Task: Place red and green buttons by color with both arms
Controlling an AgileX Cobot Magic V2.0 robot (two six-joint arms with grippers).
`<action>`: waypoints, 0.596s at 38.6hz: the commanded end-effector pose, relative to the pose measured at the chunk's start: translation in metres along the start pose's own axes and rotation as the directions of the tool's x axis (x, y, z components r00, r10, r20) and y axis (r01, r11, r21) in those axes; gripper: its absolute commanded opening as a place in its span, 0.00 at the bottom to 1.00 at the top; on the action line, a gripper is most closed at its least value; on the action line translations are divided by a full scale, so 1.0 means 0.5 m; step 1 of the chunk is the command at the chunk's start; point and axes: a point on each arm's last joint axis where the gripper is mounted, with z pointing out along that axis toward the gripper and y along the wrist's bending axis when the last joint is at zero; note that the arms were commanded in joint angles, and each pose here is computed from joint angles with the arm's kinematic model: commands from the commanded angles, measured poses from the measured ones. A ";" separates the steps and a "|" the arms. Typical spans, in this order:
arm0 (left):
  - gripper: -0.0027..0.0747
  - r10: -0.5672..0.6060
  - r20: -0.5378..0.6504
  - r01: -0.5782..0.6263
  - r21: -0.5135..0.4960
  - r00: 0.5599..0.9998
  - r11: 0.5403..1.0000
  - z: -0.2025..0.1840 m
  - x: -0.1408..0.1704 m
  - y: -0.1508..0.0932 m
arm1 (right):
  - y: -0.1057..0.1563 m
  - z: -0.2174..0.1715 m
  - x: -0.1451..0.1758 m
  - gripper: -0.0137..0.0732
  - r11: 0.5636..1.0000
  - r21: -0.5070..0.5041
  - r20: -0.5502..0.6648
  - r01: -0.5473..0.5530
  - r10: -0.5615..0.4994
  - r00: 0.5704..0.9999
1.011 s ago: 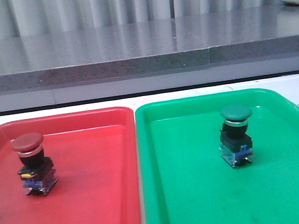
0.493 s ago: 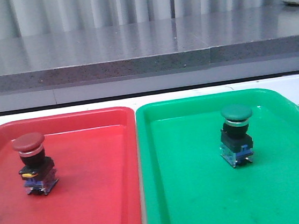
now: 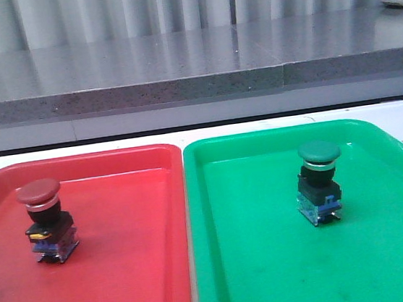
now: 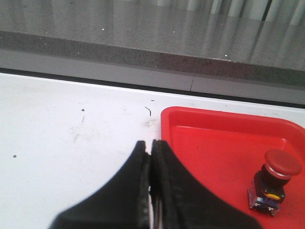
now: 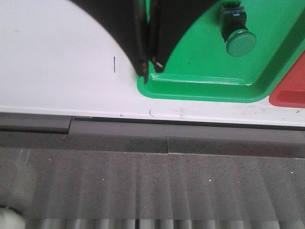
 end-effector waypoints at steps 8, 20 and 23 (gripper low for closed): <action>0.01 -0.006 0.154 0.003 0.022 0.988 1.000 -0.001 -0.015 -0.002 | 0.001 -0.004 -0.033 0.08 1.000 0.003 0.109 0.014 -0.014 0.994; 0.01 -0.006 0.154 0.003 0.022 0.988 1.000 -0.001 -0.015 -0.002 | 0.001 -0.004 -0.033 0.08 1.000 0.003 0.109 0.014 -0.014 0.994; 0.01 -0.006 0.154 0.003 0.022 0.988 1.000 -0.001 -0.015 -0.002 | 0.001 -0.004 -0.033 0.08 1.000 0.003 0.109 0.014 -0.014 0.994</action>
